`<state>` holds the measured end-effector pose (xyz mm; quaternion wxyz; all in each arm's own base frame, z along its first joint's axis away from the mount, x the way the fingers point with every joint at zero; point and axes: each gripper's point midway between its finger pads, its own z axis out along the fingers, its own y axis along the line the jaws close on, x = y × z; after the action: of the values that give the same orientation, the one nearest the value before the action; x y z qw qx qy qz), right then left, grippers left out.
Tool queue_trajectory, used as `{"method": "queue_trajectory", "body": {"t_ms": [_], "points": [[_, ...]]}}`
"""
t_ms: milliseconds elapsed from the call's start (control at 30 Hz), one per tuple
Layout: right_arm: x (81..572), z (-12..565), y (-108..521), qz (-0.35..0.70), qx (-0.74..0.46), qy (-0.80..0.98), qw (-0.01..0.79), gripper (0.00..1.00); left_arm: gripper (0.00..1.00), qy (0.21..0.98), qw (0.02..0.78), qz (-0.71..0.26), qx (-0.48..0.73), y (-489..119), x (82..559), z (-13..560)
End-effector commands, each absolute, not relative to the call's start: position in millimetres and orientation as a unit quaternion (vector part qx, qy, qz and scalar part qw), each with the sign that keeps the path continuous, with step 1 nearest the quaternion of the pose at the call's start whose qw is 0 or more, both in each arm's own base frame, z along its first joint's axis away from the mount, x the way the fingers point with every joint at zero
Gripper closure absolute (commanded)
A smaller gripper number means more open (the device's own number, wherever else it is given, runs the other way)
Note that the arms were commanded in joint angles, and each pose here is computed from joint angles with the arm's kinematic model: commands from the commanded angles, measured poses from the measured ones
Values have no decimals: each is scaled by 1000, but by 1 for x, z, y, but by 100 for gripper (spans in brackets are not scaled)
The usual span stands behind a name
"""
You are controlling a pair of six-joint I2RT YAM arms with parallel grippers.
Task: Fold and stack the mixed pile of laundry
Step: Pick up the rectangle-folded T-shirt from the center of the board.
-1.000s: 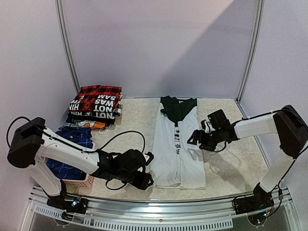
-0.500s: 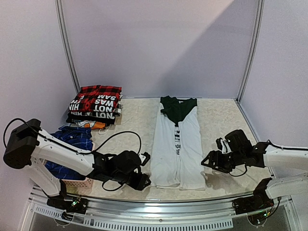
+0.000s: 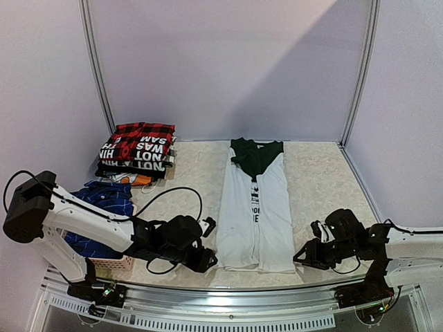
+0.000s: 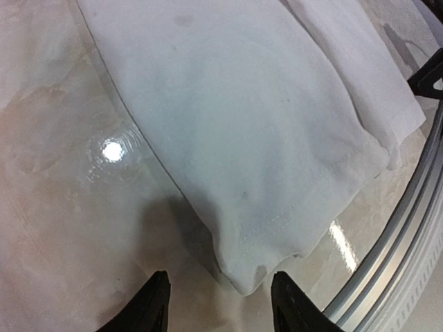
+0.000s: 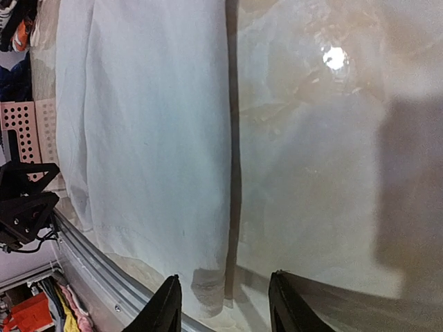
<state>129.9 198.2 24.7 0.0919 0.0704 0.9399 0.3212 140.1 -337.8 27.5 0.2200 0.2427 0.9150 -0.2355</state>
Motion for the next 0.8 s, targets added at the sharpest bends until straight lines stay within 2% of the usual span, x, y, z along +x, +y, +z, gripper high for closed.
{"method": "queue_trajectory", "body": {"t_ms": [0,300,500,767], "points": [[114,12,195,316,76,944,61,58,49,910,221,-250,244,-345,135,28],[103,3,198,319,65,945,39,72,50,911,215,-250,247,-348,134,24],[101,1,201,324,61,943,31,75,52,912,208,-255,245,-350,132,20],[99,-2,200,320,55,946,27,91,51,912,204,-258,246,-355,132,16]]}}
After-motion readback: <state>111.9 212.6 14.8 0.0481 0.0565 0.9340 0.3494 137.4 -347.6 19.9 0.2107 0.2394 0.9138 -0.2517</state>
